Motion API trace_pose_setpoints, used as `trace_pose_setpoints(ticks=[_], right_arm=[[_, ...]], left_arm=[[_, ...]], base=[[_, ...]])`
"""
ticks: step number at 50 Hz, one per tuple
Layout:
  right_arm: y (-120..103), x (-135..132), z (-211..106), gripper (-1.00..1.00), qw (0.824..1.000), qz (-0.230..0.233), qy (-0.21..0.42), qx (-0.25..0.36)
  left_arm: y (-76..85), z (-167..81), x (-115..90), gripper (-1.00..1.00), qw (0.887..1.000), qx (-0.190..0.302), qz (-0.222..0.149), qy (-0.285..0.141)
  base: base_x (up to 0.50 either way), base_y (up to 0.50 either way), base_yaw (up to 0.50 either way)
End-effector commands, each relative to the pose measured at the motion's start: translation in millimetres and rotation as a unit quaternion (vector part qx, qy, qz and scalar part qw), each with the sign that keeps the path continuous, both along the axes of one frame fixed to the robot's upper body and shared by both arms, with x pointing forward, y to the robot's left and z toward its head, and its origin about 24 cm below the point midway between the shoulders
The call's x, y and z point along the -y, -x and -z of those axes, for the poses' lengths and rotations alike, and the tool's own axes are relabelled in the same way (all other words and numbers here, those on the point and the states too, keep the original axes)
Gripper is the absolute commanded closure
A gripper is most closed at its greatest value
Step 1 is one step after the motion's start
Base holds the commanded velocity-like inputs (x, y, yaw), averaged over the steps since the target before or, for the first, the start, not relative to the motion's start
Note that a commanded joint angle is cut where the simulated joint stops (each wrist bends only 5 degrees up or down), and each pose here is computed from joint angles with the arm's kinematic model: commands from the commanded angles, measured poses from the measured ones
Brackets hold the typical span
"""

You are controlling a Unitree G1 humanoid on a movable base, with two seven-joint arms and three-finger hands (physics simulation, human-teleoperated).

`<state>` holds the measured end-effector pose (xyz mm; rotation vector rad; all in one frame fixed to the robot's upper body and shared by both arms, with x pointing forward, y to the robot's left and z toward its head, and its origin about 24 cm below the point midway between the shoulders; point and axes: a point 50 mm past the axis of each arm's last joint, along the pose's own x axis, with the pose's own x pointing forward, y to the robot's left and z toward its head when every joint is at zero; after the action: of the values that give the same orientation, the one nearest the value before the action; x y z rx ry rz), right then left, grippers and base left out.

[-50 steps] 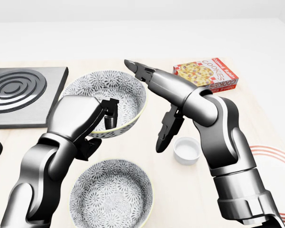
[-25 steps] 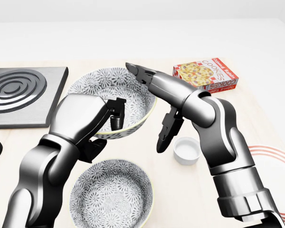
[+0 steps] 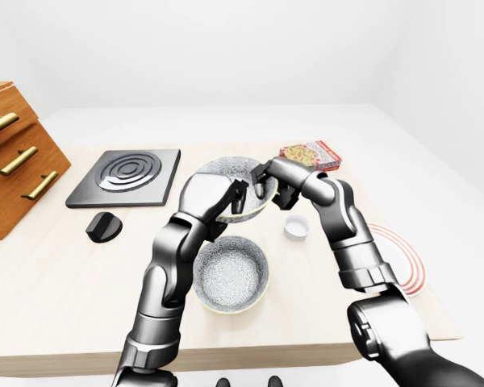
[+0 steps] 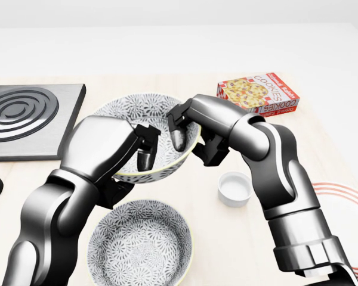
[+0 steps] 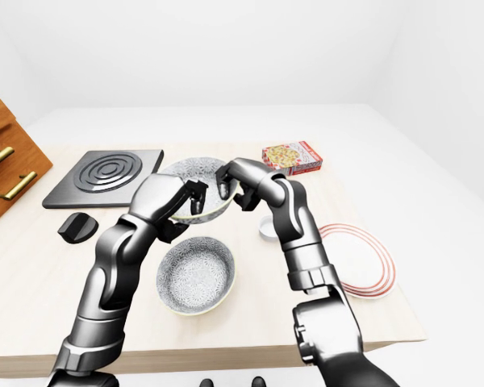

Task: Pick the akita bowl from table center and place it on the plate.

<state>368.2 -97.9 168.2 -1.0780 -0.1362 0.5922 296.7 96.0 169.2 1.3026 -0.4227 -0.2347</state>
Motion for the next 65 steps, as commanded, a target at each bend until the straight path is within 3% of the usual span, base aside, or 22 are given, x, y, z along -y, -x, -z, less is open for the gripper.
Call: trace_pose_setpoints(ticks=[1,18,19,20,21,37,41,43,45,47,51,57,62,65], right_arm=[[-3,4,3,1.0,1.0,0.014,-0.01,-0.008],[-2,6,0,1.0,1.0,0.014,-0.017,-0.008],[-2,6,0,1.0,1.0,0.014,-0.017,-0.007],[-2,6,0,1.0,1.0,0.013,-0.018,-0.008],[-2,6,0,1.0,1.0,0.013,-0.018,-0.008],[-4,7,-1,1.0,1.0,0.018,-0.022,-0.009],[-4,10,-1,1.0,0.999,0.022,-0.023,-0.009],[-5,12,-2,1.0,0.999,0.026,-0.026,-0.008],[-5,14,-3,1.0,0.999,0.029,-0.027,-0.009],[-4,19,-5,1.0,0.999,0.035,-0.031,-0.009],[-5,24,-7,1.0,0.998,0.046,-0.042,-0.011],[-5,40,-11,1.0,0.996,0.073,-0.057,-0.014],[3,53,-16,1.0,0.995,0.083,-0.061,-0.002],[8,59,-18,1.0,0.994,0.085,-0.062,0.007]], left_arm=[[2.3,-7,0,1.0,1.0,0.021,0.002,0.013],[2.1,-9,0,0.96,0.999,0.031,-0.002,0.014],[2.8,-10,0,-0.14,0.999,0.034,-0.003,0.016],[3.1,-11,0,-0.87,0.999,0.036,-0.002,0.018],[2.9,-11,0,-1.0,0.999,0.035,-0.002,0.017],[-2.3,-11,-2,-1.0,0.999,0.034,-0.002,0.023],[4.7,-15,1,-1.0,0.998,0.012,0.031,0.059],[16.5,-22,4,-1.0,0.992,-0.013,0.077,0.097],[20.1,-28,-2,-1.0,0.987,-0.032,0.085,0.135],[20.2,-39,-14,-1.0,0.979,-0.042,0.075,0.184],[11.4,-49,-35,-1.0,0.979,0.01,0.037,0.203],[-6.2,-57,-76,-1.0,0.955,0.042,-0.002,0.292],[-4.7,-58,-86,-1.0,0.951,0.054,-0.008,0.304],[-11.5,-52,-94,-1.0,0.946,0.048,-0.027,0.319]], base=[[0.0,0.0,0.0],[0.0,0.0,0.0],[0.0,0.0,0.0],[0.0,0.0,0.0],[0.0,0.0,0.0],[0.0,0.0,0.0],[0.0,0.0,0.0],[0.0,0.0,0.0],[0.0,0.0,0.0],[0.0,0.0,0.0],[0.0,0.0,0.0],[0.0,0.0,0.0],[0.0,0.0,0.0],[0.0,0.0,0.0]])
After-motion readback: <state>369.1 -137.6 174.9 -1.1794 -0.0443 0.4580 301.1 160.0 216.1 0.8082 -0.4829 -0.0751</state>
